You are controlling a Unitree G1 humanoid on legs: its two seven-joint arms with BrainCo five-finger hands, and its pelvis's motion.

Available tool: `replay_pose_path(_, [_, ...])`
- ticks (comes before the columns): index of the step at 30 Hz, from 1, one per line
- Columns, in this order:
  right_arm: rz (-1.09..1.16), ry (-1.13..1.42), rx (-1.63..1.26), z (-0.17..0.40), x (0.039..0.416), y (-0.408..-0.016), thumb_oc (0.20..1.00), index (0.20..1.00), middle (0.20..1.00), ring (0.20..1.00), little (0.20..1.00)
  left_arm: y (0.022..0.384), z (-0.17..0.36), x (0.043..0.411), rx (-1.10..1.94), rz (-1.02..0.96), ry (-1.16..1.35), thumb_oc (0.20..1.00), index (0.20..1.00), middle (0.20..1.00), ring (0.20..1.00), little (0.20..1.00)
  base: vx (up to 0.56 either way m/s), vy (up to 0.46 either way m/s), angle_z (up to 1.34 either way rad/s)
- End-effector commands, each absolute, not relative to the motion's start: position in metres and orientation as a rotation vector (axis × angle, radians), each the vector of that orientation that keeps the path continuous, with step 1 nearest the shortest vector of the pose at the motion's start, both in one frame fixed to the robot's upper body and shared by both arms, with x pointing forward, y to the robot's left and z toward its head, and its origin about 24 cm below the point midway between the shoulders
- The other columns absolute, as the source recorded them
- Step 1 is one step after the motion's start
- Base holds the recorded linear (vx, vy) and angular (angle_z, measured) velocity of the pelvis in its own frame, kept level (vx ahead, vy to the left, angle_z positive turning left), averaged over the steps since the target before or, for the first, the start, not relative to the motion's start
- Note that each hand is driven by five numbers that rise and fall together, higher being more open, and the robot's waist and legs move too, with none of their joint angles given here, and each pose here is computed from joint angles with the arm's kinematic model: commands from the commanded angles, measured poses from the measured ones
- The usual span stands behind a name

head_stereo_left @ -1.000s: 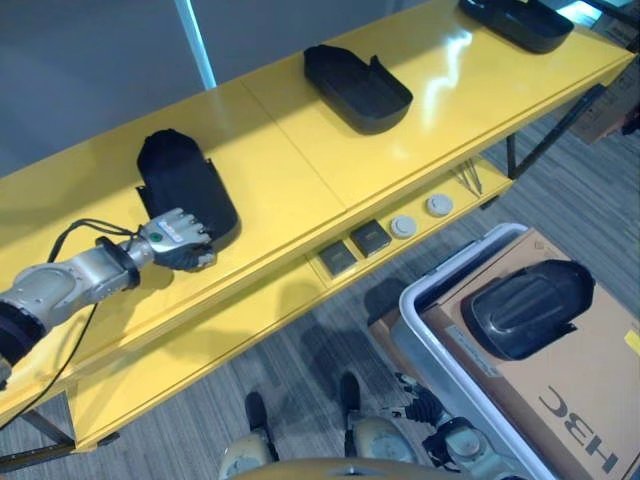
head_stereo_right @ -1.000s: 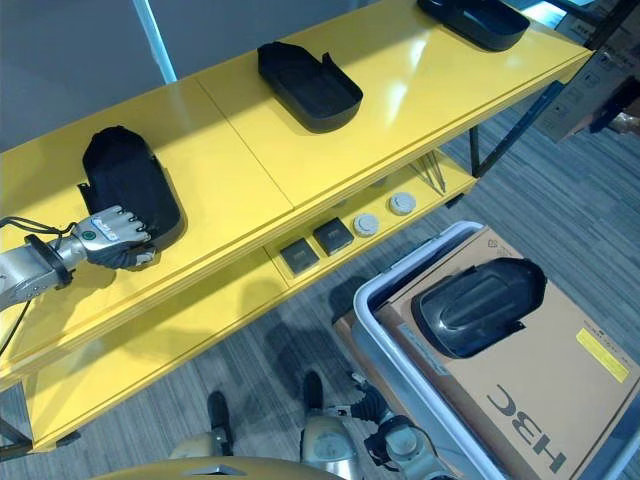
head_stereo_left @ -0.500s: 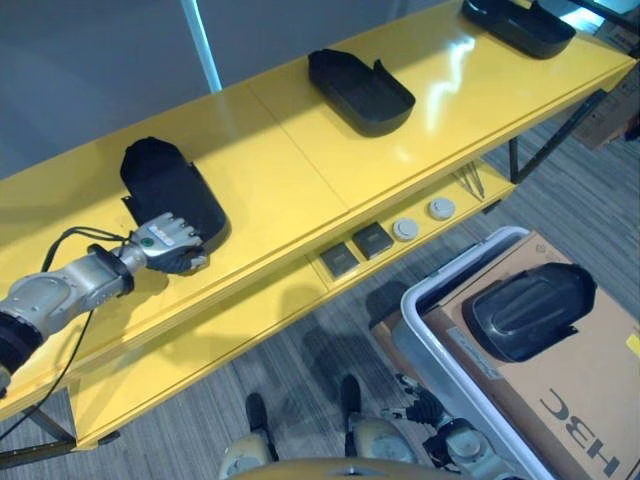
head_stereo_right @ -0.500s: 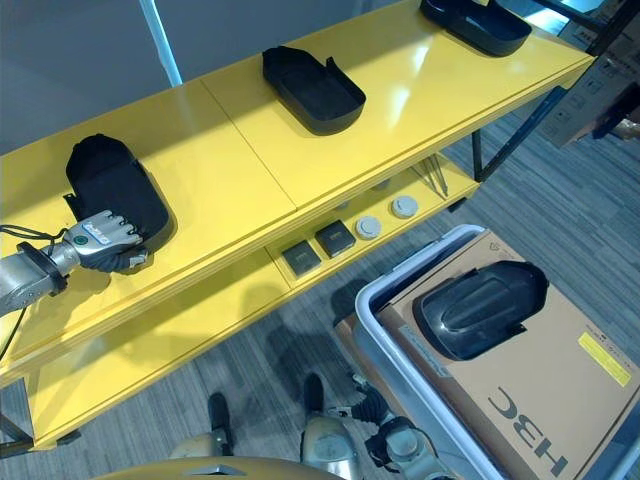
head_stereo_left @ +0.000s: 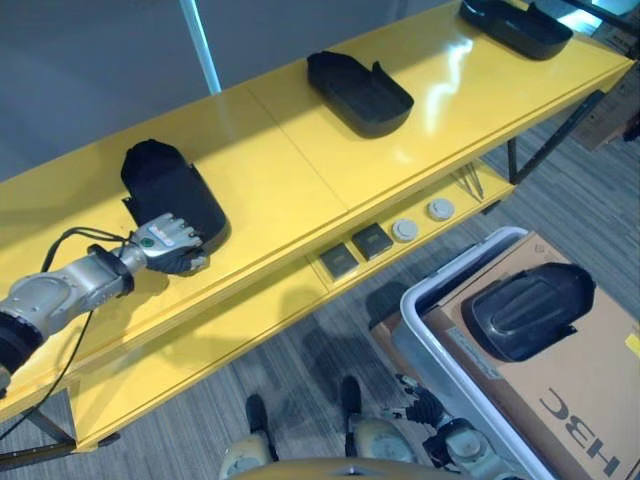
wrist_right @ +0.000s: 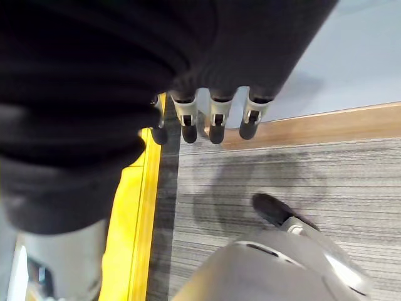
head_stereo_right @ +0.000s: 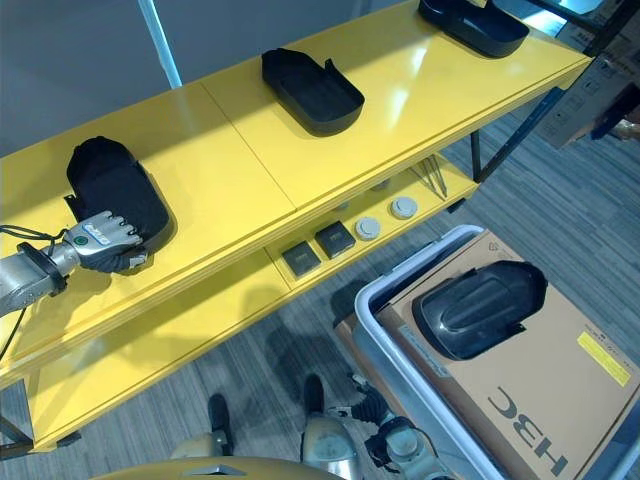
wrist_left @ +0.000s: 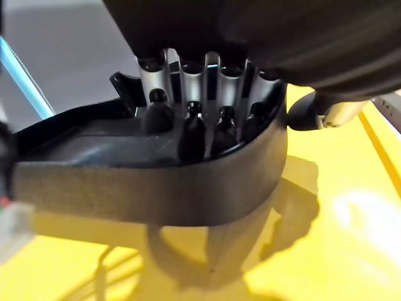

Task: Move parts from the plastic box to the shelf.

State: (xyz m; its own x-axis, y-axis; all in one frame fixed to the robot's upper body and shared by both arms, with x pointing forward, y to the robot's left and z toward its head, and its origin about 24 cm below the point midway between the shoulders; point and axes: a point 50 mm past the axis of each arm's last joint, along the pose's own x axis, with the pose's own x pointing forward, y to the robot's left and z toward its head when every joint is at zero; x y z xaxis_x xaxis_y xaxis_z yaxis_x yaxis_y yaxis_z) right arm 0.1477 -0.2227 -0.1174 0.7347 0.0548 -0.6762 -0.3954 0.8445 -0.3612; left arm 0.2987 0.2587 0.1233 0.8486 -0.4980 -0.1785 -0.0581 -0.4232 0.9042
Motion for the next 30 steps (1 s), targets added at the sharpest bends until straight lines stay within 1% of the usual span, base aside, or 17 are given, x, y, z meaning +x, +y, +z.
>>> replay_pose_path(1, [0.242, 0.681, -0.462, -0.117, 0.15, -0.215, 1.0, 1.0, 1.0, 1.0, 1.0, 0.269, 0.159, 0.309, 2.047, -0.392, -0.463, 1.0, 1.0, 1.0, 1.0, 1.0, 0.0, 0.0, 0.0])
replay_pose_path(7, [0.227, 0.713, -0.458, -0.12, 0.144, -0.217, 1.0, 1.0, 1.0, 1.0, 1.0, 0.273, 0.178, 0.305, 2.035, -0.321, -0.495, 1.0, 1.0, 1.0, 1.0, 1.0, 0.0, 0.0, 0.0])
replay_pose_path(10, [0.155, 0.781, -0.417, -0.128, 0.134, -0.225, 1.0, 1.0, 1.0, 1.0, 1.0, 0.272, 0.204, 0.303, 2.008, -0.238, -0.562, 1.0, 1.0, 1.0, 1.0, 1.0, 0.0, 0.0, 0.0])
replay_pose_path(13, [0.144, 0.816, -0.417, -0.132, 0.128, -0.227, 1.0, 1.0, 1.0, 1.0, 1.0, 0.269, 0.218, 0.301, 1.987, -0.202, -0.604, 1.0, 1.0, 1.0, 1.0, 1.0, 0.0, -0.003, 0.02])
replay_pose_path(15, [0.144, 0.861, -0.461, -0.136, 0.119, -0.232, 1.0, 1.0, 1.0, 1.0, 1.0, 0.262, 0.239, 0.297, 1.918, -0.155, -0.671, 1.0, 1.0, 1.0, 1.0, 1.0, 0.0, 0.0, 0.0])
replay_pose_path(18, [0.089, 0.899, -0.464, -0.137, 0.114, -0.242, 1.0, 1.0, 1.0, 1.0, 1.0, 0.258, 0.249, 0.29, 1.834, -0.156, -0.68, 1.0, 1.0, 1.0, 1.0, 1.0, -0.01, -0.01, 0.1])
replay_pose_path(19, [0.017, 0.954, -0.437, -0.141, 0.106, -0.25, 1.0, 1.0, 1.0, 1.0, 1.0, 0.255, 0.263, 0.284, 1.722, -0.126, -0.713, 1.0, 1.0, 1.0, 1.0, 1.0, 0.0, -0.017, 0.14])
replay_pose_path(20, [-0.021, 0.994, -0.432, -0.143, 0.102, -0.256, 1.0, 1.0, 1.0, 1.0, 1.0, 0.259, 0.27, 0.274, 1.522, -0.056, -0.739, 1.0, 1.0, 1.0, 1.0, 1.0, 0.0, -0.021, 0.08])
replay_pose_path(21, [-0.028, 1.012, -0.433, -0.144, 0.101, -0.257, 1.0, 1.0, 1.0, 1.0, 1.0, 0.263, 0.27, 0.268, 1.424, -0.022, -0.745, 1.0, 1.0, 1.0, 1.0, 1.0, 0.0, 0.0, 0.0])
replay_pose_path(22, [-0.037, 1.03, -0.427, -0.145, 0.099, -0.257, 1.0, 1.0, 1.0, 1.0, 1.0, 0.268, 0.254, 0.26, 1.196, 0.056, -0.737, 1.0, 1.0, 1.0, 1.0, 1.0, 0.01, -0.01, 0.06])
replay_pose_path(23, [-0.044, 1.035, -0.44, -0.145, 0.1, -0.259, 1.0, 1.0, 1.0, 1.0, 1.0, 0.269, 0.241, 0.255, 1.101, 0.045, -0.701, 0.2, 0.2, 0.2, 0.2, 0.2, 0.01, -0.006, 0.07])
replay_pose_path(24, [-0.014, 1.039, -0.449, -0.146, 0.103, -0.255, 1.0, 1.0, 1.0, 1.0, 1.0, 0.264, 0.213, 0.243, 0.918, 0.023, -0.648, 0.2, 0.2, 0.2, 0.2, 0.2, 0.0, 0.0, 0.11])
replay_pose_path(26, [0.011, 1.044, -0.456, -0.148, 0.103, -0.247, 1.0, 1.0, 1.0, 1.0, 1.0, 0.25, 0.178, 0.237, 0.702, 0.02, -0.58, 0.2, 0.2, 0.2, 0.2, 0.2, 0.01, 0.002, 0.09])
replay_pose_path(27, [0.02, 1.032, -0.451, -0.148, 0.109, -0.242, 1.0, 1.0, 1.0, 1.0, 1.0, 0.237, 0.156, 0.229, 0.581, -0.003, -0.532, 0.2, 0.2, 0.2, 0.2, 0.2, -0.01, -0.001, 0.19])
replay_pose_path(28, [0.031, 1.031, -0.453, -0.149, 0.109, -0.238, 1.0, 1.0, 1.0, 1.0, 1.0, 0.229, 0.145, 0.227, 0.496, -0.007, -0.502, 0.2, 0.2, 0.2, 0.2, 0.2, -0.02, -0.001, 0.2])
replay_pose_path(29, [0.03, 1.032, -0.455, -0.149, 0.109, -0.239, 1.0, 1.0, 1.0, 1.0, 1.0, 0.229, 0.144, 0.227, 0.493, -0.007, -0.501, 0.2, 0.2, 0.2, 0.2, 0.2, -0.01, -0.005, 0.14])
replay_pose_path(30, [0.048, 1.021, -0.456, -0.149, 0.112, -0.233, 1.0, 1.0, 1.0, 1.0, 1.0, 0.219, 0.127, 0.225, 0.372, -0.019, -0.442, 0.2, 0.2, 0.2, 0.2, 0.2, 0.0, 0.0, 0.0])
